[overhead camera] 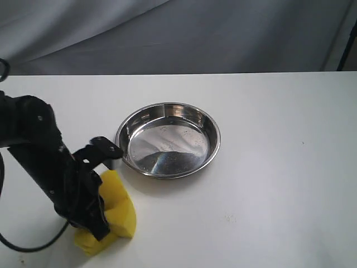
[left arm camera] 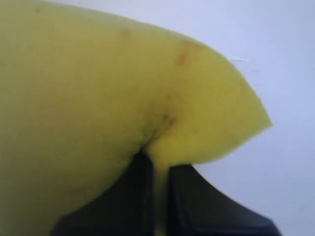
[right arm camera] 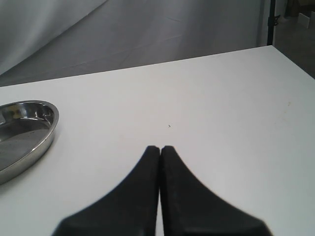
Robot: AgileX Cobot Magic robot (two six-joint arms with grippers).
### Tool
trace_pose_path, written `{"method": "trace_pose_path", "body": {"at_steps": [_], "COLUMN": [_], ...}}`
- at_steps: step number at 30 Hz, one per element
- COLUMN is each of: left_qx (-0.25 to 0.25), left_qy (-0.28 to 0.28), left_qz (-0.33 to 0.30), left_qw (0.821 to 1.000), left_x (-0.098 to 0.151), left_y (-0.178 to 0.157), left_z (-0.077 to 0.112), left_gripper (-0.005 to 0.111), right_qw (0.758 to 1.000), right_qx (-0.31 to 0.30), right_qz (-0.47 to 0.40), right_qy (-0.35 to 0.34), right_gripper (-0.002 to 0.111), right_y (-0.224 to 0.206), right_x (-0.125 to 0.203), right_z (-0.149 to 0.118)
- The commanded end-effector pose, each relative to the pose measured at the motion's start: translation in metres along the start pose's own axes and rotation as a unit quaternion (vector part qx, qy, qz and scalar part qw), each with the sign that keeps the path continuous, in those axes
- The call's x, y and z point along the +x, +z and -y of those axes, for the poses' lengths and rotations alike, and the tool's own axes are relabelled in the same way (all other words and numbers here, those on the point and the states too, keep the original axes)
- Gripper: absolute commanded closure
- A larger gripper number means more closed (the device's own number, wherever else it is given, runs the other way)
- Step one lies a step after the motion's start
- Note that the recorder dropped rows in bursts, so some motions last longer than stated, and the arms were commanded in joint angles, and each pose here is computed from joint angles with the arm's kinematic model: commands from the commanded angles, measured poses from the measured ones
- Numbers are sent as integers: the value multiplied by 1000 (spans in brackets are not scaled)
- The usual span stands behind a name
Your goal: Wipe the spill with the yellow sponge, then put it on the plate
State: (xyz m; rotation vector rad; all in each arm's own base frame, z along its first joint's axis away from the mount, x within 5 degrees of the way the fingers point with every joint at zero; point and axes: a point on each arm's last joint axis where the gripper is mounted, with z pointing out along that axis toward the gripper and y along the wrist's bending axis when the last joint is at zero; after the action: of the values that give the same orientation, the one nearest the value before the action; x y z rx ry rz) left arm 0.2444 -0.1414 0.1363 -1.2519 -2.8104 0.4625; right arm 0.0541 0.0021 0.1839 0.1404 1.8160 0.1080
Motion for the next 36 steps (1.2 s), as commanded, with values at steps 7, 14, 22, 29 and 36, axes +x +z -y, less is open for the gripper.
{"method": "trace_pose_path", "body": {"at_steps": [7, 14, 22, 29, 36], "left_qx": [-27, -74, -123, -91, -110], "left_qy": [-19, -78, -123, -137, -143], "left_qz": [4, 131, 158, 152, 111], "left_qw": [999, 986, 972, 975, 977], "left_x": [-13, -48, -104, -155, -177], "left_y": [-20, -107, -148, -118, -70], "left_z": [32, 45, 30, 11, -16], "left_gripper": [107, 107, 107, 107, 103], "right_qw": [1000, 1000, 1000, 1000, 1000], "right_qx": [2, 2, 3, 3, 3], "right_qz": [8, 8, 8, 8, 8], "right_qy": [1, 1, 2, 2, 2], "right_gripper": [108, 108, 108, 108, 108], "right_y": [0, 0, 0, 0, 0], "right_x": [0, 0, 0, 0, 0], "right_z": [0, 0, 0, 0, 0]}}
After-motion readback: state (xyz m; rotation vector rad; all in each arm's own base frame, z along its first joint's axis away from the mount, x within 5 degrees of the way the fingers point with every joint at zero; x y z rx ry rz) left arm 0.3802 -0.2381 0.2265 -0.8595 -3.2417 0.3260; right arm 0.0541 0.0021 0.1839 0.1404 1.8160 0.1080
